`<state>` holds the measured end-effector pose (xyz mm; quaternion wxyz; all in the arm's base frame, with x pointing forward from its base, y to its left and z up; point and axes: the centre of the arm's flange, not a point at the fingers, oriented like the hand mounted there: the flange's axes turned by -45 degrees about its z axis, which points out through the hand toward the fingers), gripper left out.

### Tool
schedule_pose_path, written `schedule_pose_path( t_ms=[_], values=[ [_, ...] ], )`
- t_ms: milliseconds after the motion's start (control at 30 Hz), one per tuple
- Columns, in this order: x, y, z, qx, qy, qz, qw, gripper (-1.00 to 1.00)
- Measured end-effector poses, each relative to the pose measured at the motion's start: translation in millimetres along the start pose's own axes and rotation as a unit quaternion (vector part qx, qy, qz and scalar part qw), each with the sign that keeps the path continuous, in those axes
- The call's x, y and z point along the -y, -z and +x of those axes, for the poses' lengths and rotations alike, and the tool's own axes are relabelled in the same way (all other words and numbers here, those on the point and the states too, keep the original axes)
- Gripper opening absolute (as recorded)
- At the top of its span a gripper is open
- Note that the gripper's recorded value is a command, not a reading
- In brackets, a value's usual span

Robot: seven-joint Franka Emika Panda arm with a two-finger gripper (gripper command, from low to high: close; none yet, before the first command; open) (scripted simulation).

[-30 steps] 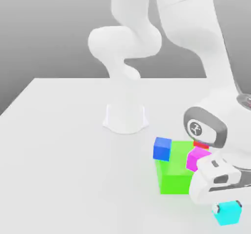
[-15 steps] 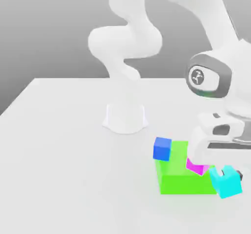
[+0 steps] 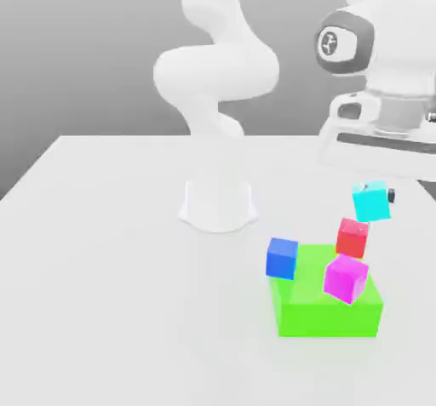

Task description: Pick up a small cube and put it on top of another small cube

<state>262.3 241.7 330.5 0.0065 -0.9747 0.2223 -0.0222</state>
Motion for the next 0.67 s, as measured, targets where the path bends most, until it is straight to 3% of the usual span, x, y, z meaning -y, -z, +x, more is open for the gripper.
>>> schedule_pose_path(
  t_ms=[233,267,500,667],
  values=[
    [-14,-66,-26,0.019,-0.016,-0.011,1.000,-1.00],
    [-15,-74,-27,0.019,-0.016,-0.011,1.000,1.00],
    [-15,-74,-27,0.020,-0.016,-0.012,1.000,1.00],
    [-14,-27,-25,0.019,-0.016,-0.012,1.000,1.00]
  ],
)
